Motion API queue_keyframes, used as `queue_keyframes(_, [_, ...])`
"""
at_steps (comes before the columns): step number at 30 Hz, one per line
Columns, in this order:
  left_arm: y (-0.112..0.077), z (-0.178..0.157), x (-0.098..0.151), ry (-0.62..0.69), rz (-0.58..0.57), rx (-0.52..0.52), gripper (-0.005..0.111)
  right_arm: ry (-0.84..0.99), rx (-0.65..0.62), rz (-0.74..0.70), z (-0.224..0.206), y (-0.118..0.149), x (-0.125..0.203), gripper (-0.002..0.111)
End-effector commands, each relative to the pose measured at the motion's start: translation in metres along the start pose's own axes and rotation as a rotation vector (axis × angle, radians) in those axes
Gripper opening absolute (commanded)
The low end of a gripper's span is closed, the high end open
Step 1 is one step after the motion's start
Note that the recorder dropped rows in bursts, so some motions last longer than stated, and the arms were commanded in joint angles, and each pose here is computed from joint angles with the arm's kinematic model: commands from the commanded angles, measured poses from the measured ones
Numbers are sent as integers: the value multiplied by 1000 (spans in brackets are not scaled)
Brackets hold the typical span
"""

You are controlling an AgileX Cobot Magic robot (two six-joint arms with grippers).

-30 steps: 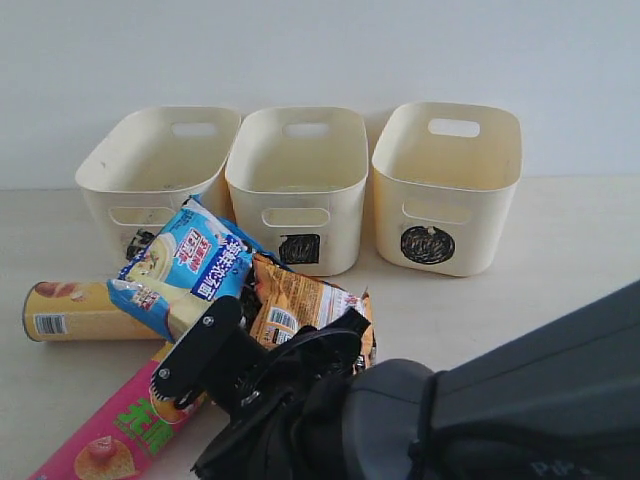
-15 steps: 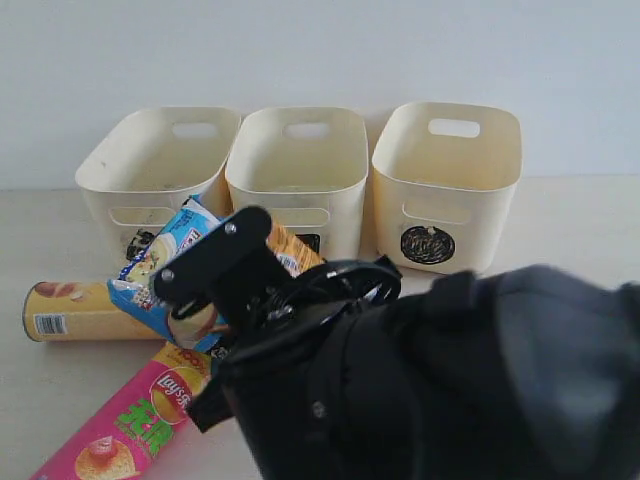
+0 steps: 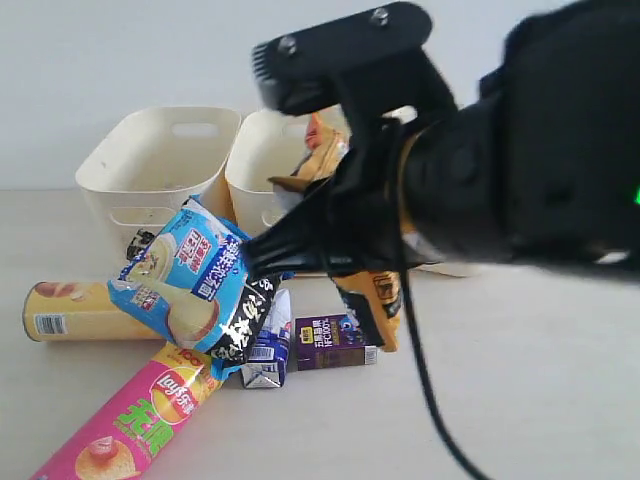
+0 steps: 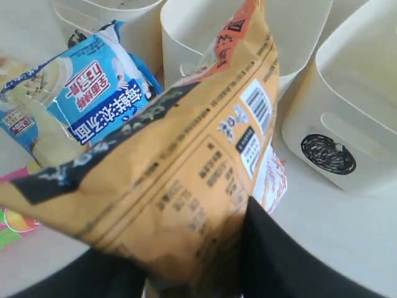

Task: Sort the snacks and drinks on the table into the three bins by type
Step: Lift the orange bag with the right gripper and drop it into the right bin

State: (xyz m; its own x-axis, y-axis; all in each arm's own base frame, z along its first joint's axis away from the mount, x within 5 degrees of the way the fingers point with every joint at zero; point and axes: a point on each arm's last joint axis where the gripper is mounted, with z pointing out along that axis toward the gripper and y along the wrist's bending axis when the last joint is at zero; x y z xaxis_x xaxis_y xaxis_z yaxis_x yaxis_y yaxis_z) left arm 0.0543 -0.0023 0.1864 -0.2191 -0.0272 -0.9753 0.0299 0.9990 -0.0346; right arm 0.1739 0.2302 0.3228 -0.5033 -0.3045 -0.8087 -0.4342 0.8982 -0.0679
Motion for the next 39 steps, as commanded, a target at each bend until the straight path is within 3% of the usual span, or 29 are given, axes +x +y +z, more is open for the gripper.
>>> queue_keyframes(1, [0, 0, 1, -3, -6, 2, 4, 15, -89, 80, -4, -43, -13, 0])
queue_keyframes(4, [0, 0, 1, -3, -6, 2, 4, 16, -90, 170, -3, -85, -19, 0])
queue_keyframes(7, [0, 0, 1, -3, -6, 2, 4, -57, 17, 345, 5, -140, -25, 0])
queue_keyframes(12, [0, 0, 1, -3, -6, 2, 4, -223, 79, 466, 11, -179, -37, 0])
queue_keyframes(24, [0, 0, 1, -3, -6, 2, 4, -210, 117, 315, 87, -200, -78, 0])
queue_keyframes(33, [0, 0, 1, -3, -6, 2, 4, -140, 156, 335, 146, -225, -69, 0])
queue_keyframes(39, [0, 0, 1, -3, -6, 2, 4, -129, 154, 318, 179, -227, -61, 0])
